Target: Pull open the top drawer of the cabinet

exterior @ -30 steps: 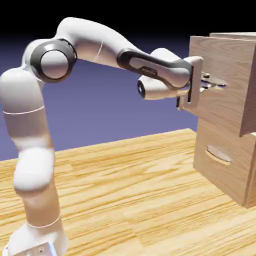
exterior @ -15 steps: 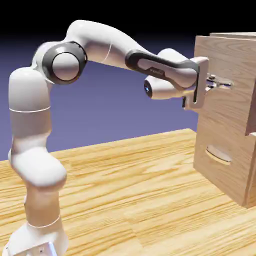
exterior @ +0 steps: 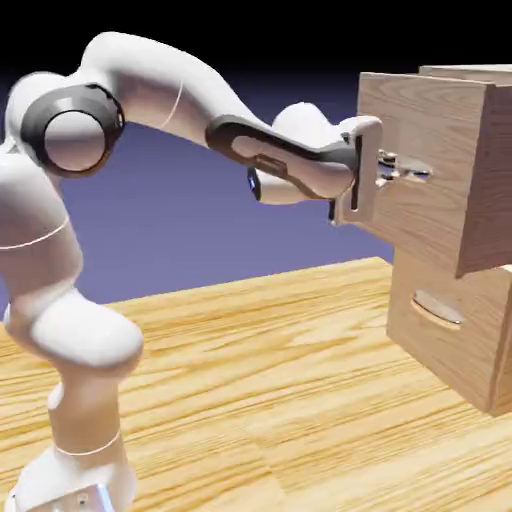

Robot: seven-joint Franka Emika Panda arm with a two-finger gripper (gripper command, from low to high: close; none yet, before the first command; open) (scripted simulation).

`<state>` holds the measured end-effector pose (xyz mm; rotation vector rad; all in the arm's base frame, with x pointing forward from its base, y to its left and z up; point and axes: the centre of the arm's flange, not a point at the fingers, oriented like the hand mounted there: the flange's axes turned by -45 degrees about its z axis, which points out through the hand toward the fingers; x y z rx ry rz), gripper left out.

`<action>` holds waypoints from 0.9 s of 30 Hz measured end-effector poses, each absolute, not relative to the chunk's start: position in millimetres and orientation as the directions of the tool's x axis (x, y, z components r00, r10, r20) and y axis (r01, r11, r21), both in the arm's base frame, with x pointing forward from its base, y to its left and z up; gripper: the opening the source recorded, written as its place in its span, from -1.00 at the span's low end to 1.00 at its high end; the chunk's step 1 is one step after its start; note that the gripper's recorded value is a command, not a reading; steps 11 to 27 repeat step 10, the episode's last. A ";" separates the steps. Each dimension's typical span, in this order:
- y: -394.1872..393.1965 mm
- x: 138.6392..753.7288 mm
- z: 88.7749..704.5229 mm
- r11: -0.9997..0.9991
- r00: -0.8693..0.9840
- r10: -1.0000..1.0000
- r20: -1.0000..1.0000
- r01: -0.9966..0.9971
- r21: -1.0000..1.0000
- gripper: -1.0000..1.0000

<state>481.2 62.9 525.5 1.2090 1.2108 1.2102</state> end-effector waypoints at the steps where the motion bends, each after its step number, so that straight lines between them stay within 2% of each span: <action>1: 62.9 470.0 525.5 0.000 -0.002 1.000 0.000 0.001 1.000 -1.00; 6: 63.4 413.2 525.4 0.002 -0.004 1.000 -0.002 0.000 1.000 -1.00; 7: 63.3 404.8 525.3 0.002 -0.004 1.000 -0.002 0.000 1.000 1.00; 27: 62.3 394.0 526.1 -0.002 -0.001 1.000 0.002 0.001 1.000 1.00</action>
